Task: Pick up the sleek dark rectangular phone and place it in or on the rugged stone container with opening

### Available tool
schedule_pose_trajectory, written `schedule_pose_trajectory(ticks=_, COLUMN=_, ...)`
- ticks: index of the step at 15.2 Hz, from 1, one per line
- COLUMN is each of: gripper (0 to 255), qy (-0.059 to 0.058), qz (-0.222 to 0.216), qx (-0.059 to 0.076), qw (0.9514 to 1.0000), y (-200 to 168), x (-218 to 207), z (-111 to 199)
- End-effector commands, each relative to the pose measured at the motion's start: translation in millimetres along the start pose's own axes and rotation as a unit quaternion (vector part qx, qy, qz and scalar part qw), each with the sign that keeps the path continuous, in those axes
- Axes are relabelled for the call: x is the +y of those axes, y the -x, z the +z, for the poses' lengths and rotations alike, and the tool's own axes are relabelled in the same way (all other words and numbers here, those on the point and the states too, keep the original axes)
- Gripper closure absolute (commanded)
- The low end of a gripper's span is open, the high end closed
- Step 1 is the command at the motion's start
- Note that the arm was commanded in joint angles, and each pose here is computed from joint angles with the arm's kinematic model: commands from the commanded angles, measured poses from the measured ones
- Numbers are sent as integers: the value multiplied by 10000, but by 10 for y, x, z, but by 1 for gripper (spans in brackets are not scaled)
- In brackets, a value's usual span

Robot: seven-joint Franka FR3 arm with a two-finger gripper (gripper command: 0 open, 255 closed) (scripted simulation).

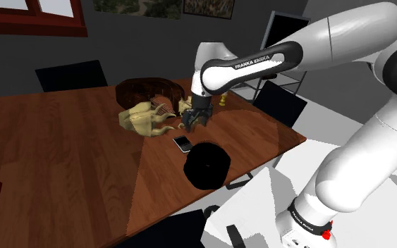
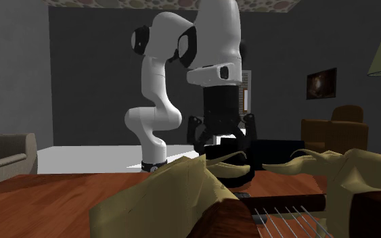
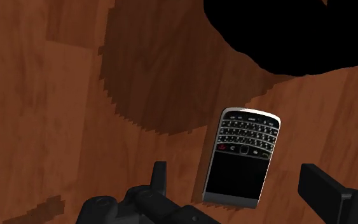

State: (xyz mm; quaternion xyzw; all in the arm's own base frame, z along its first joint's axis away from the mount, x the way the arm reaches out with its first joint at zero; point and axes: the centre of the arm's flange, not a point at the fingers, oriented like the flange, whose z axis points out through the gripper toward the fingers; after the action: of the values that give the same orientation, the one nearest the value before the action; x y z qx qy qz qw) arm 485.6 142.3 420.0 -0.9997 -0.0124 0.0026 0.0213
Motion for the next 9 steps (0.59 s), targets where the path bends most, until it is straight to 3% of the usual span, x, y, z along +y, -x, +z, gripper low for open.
schedule_pose_trajectory(ticks=1, gripper=0, qy=-31, qz=46, qx=-40, qw=10000, y=-149, x=-94, z=191)
schedule_pose_trajectory(ticks=4, gripper=0, qy=-74, qz=108, qx=-102, qw=9999, y=-374, x=-248, z=485)
schedule_pose_trajectory(ticks=9, gripper=0, qy=-77, qz=112, qx=-106, qw=9999, y=-384, x=-262, z=715)
